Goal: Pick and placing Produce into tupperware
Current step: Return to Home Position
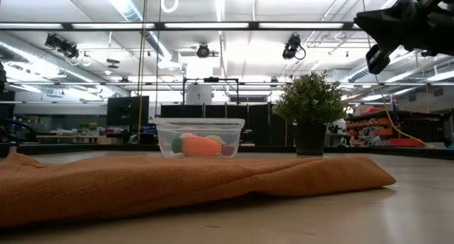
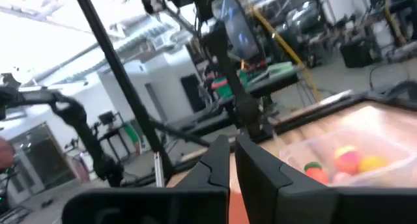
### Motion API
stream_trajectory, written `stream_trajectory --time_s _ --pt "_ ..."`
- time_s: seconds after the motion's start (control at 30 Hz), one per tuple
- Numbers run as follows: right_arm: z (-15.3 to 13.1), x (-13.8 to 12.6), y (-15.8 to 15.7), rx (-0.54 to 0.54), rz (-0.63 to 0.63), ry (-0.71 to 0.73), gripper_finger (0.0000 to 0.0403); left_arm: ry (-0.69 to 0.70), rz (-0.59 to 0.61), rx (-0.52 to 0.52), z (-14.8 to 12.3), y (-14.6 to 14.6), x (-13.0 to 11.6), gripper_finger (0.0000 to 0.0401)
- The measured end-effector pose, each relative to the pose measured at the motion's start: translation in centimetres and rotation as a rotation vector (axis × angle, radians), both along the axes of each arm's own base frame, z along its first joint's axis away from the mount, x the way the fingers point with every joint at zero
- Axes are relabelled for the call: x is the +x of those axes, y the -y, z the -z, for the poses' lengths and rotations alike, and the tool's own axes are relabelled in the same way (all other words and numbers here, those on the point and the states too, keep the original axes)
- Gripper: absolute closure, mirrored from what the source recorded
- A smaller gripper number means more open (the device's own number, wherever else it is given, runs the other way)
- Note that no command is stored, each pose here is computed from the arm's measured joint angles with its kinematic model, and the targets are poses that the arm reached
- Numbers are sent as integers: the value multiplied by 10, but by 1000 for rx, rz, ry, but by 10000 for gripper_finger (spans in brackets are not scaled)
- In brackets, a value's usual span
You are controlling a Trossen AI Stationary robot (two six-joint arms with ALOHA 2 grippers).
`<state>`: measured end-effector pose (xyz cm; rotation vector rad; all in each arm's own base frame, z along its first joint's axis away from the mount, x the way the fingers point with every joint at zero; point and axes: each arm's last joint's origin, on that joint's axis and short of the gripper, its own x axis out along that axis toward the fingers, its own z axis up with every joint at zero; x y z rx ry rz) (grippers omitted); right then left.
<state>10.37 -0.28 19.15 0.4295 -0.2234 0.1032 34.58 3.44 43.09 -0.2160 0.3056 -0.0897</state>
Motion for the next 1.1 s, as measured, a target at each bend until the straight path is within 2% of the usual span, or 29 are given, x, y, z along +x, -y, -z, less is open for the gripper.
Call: stream_trajectory --time_s 0.07,0.23,0.3,0.6,0.8,1.1 --pt "-4 -2 2 -8 18 46 403 -4 1 0 0 0 0 374" --pt "-25 -14 2 -85 75 287 403 -7 -1 -2 1 0 0 386" --pt "-25 -17 2 -90 78 301 403 -6 -2 -1 1 -1 0 389" --pt "-8 -13 2 -79 66 118 403 -36 -2 -1 3 -1 -1 384" --pt "17 -7 3 -57 69 -152 403 -44 1 9 4 -1 -1 393" --pt "22 -7 4 -60 117 -198 403 -67 -2 15 7 -3 -2 376"
